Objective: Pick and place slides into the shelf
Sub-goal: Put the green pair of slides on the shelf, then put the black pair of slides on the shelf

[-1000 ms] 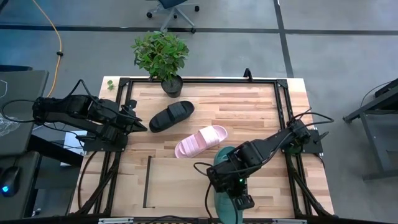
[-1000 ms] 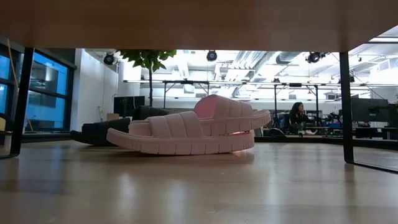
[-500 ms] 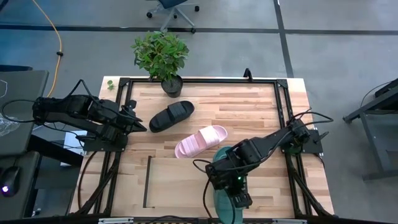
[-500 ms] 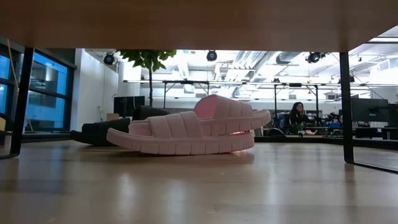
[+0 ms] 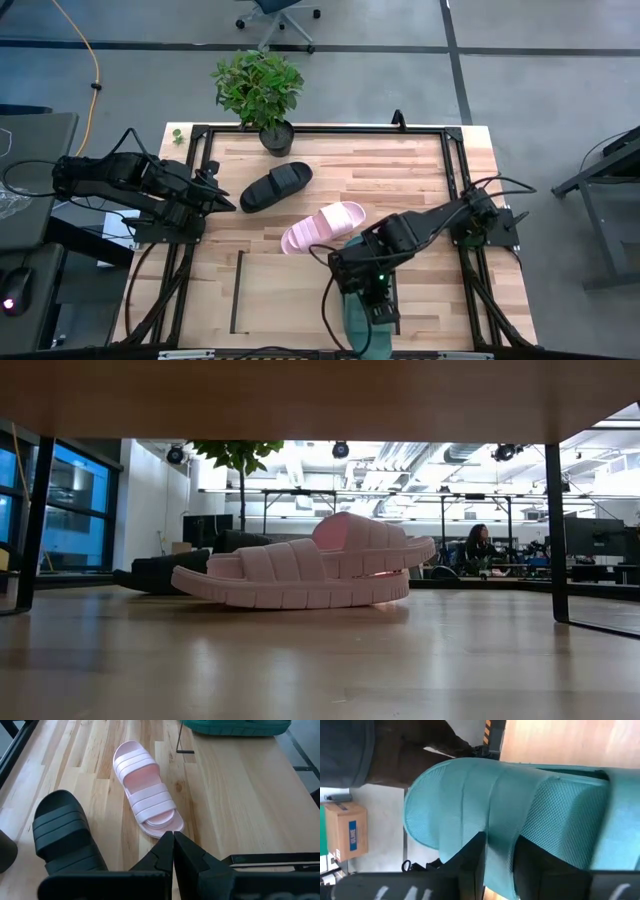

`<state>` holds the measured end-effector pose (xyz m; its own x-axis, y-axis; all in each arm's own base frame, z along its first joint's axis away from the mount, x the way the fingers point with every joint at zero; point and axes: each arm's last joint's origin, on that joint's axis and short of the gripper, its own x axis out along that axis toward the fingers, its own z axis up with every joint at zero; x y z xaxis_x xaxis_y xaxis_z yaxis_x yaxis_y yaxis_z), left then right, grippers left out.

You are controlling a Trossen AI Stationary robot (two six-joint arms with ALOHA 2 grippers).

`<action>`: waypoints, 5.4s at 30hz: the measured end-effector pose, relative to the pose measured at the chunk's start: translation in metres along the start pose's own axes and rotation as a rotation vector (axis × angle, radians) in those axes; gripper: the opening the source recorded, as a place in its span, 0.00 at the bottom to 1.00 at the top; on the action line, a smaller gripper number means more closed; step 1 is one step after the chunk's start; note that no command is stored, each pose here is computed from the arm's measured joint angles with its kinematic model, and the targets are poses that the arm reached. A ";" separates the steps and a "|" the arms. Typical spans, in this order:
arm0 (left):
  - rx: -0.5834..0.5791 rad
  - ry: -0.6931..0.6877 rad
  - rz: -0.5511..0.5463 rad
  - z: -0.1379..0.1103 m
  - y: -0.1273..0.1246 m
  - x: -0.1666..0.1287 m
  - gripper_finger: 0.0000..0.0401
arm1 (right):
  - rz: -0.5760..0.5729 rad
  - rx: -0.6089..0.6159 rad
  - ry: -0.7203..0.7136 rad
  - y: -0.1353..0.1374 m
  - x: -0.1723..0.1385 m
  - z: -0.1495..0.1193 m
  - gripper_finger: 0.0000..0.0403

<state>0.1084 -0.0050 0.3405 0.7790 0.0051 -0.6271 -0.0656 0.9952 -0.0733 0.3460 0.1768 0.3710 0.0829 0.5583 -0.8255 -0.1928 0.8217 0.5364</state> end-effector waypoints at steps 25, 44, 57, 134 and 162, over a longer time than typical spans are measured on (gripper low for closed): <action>0.026 0.000 0.000 0.000 0.000 0.000 0.00 | -0.039 0.012 -0.042 -0.030 -0.017 0.009 0.26; 0.053 -0.001 0.000 0.000 0.000 0.000 0.00 | -0.478 -0.009 -0.268 -0.057 -0.051 0.015 0.26; 0.052 -0.025 -0.020 0.005 -0.001 0.003 0.00 | -0.500 -0.038 -0.477 -0.055 -0.082 0.017 0.17; -0.586 -0.174 0.120 0.024 0.051 0.081 0.00 | -0.654 0.284 -0.731 -0.146 -0.138 -0.070 0.00; -0.982 -0.284 0.230 -0.049 0.075 0.125 0.00 | -0.564 0.330 -0.969 -0.155 -0.150 -0.169 0.00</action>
<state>0.1707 0.0651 0.2187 0.7929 0.3334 -0.5100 -0.6092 0.4510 -0.6523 0.1982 -0.0537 0.3814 0.8144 -0.1588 -0.5581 0.3615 0.8912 0.2740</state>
